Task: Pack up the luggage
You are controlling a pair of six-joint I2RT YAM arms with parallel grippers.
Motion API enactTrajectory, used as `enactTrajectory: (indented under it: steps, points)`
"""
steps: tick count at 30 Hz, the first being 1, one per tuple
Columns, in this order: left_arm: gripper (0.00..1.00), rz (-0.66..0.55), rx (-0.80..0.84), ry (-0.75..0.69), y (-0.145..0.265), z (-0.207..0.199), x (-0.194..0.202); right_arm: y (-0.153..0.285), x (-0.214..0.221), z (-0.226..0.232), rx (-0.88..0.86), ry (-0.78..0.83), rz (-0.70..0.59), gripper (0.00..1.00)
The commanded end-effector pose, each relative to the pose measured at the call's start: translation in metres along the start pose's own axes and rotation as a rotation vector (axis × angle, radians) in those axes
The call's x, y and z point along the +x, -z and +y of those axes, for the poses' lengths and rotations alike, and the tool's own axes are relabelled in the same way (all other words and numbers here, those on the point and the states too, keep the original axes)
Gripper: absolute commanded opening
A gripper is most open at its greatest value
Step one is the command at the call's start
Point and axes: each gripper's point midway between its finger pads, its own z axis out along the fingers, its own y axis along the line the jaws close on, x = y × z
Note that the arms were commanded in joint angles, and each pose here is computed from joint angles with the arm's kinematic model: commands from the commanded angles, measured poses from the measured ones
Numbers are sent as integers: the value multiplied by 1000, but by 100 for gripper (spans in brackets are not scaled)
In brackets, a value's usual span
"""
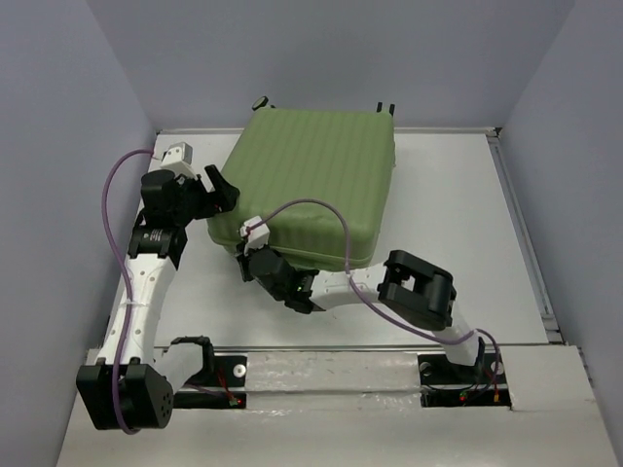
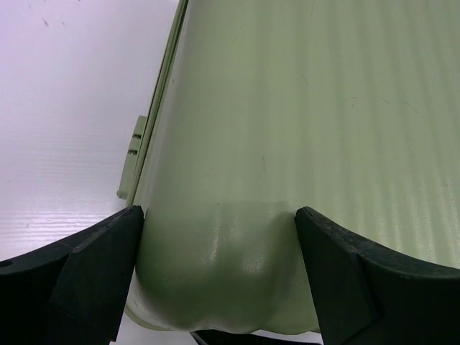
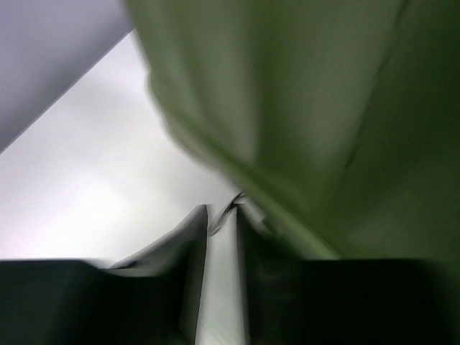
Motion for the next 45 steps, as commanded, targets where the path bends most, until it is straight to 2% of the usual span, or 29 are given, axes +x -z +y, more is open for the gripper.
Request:
enactTrajectory:
  steps: [1,3,4,5,7,8,10,11,13,15,17,18,19,22,25,29,32,34,37,38,39,40,45]
  points:
    - [95,148,202,52,32,-48,36,70,-24,58,-251,-100,2,51]
    - [96,116,160,46,32,-42,30,98,-18,48,-229,-110,96,73]
    - [97,94,141,43,32,-39,24,119,-41,46,-240,-134,102,78]
    - [98,49,90,35,33,-33,12,137,-14,30,-198,-108,239,83]
    - [99,-36,-20,26,38,-19,-10,175,-16,14,-181,-100,326,89]
    - [99,-50,-15,22,41,-21,-15,187,-19,5,-166,-90,340,90]
    - [99,-114,-121,20,45,-5,-31,204,-35,-9,-134,-117,312,97]
    - [99,-128,-141,17,46,-2,-34,220,-60,-18,-121,-137,263,99]
    - [99,-128,-164,2,43,3,-38,225,-92,-41,-70,-162,198,100]
    - [99,-69,-163,-8,32,6,-29,228,-136,-107,138,-188,84,100]
    - [99,-22,-129,-5,20,4,-20,228,-158,-157,236,-225,44,100]
    - [99,15,-62,1,15,-6,-10,230,-177,-210,352,-269,-13,100]
    - [99,33,-31,8,11,-10,-6,232,-184,-231,390,-286,-30,100]
    - [99,74,3,22,3,-11,9,226,-193,-287,470,-317,-16,100]
    - [99,116,58,47,-3,-14,30,205,-185,-311,487,-327,46,100]
    - [96,146,128,78,-4,-24,49,167,-169,-306,372,-342,136,100]
    - [92,212,199,97,0,-40,87,142,-166,-283,197,-334,169,98]
    - [92,234,247,96,5,-57,105,130,-166,-276,137,-329,188,94]
    - [91,260,414,127,30,-114,135,103,-167,-252,-48,-330,251,88]
    - [91,271,421,140,33,-118,146,92,-156,-249,-91,-342,290,87]
    - [91,269,467,160,44,-136,150,88,-173,-235,-183,-337,279,86]
    - [91,269,468,161,44,-136,150,82,-177,-236,-186,-334,272,86]
    - [90,262,619,182,83,-196,145,66,-203,-224,-342,-341,285,86]
